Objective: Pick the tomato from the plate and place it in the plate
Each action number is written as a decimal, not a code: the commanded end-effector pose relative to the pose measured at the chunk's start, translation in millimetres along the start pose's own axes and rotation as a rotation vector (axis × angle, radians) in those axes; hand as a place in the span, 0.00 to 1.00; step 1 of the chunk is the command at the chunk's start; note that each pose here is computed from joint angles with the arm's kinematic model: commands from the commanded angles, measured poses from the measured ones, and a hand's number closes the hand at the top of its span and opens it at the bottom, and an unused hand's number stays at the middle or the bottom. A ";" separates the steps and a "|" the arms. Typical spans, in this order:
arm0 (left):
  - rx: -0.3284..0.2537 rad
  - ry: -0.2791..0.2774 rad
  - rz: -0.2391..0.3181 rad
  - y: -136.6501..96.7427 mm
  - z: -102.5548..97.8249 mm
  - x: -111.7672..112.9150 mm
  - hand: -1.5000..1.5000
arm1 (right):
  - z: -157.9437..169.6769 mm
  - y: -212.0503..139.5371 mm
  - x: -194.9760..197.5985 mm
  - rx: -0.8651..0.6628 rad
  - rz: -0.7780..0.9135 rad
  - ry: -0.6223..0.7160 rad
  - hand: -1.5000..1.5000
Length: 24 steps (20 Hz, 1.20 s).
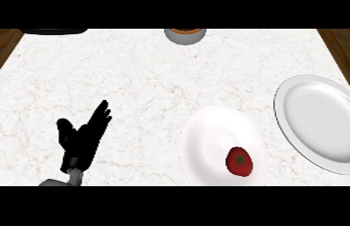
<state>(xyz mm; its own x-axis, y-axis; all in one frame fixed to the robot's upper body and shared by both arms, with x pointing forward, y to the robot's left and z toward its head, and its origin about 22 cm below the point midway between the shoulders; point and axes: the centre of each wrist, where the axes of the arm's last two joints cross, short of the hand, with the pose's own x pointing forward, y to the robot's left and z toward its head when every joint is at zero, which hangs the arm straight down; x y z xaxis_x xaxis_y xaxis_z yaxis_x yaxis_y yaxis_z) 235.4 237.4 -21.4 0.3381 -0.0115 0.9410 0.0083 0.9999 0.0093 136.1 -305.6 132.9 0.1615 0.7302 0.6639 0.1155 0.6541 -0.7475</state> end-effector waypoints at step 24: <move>0.007 0.040 -0.012 1.0 -1.7 -18.1 0.50 | -23.1 148.5 95.3 0.241 0.157 0.189 0.00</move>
<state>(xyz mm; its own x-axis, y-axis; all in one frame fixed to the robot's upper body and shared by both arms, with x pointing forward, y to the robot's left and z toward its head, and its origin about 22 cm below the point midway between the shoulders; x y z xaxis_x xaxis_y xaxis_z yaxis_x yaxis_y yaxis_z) 234.2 244.2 -26.7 0.3447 -0.0050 0.9387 0.0032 1.0000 0.0042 176.7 -173.7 85.4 0.3396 0.7933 0.5053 -0.1557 0.5773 -0.8016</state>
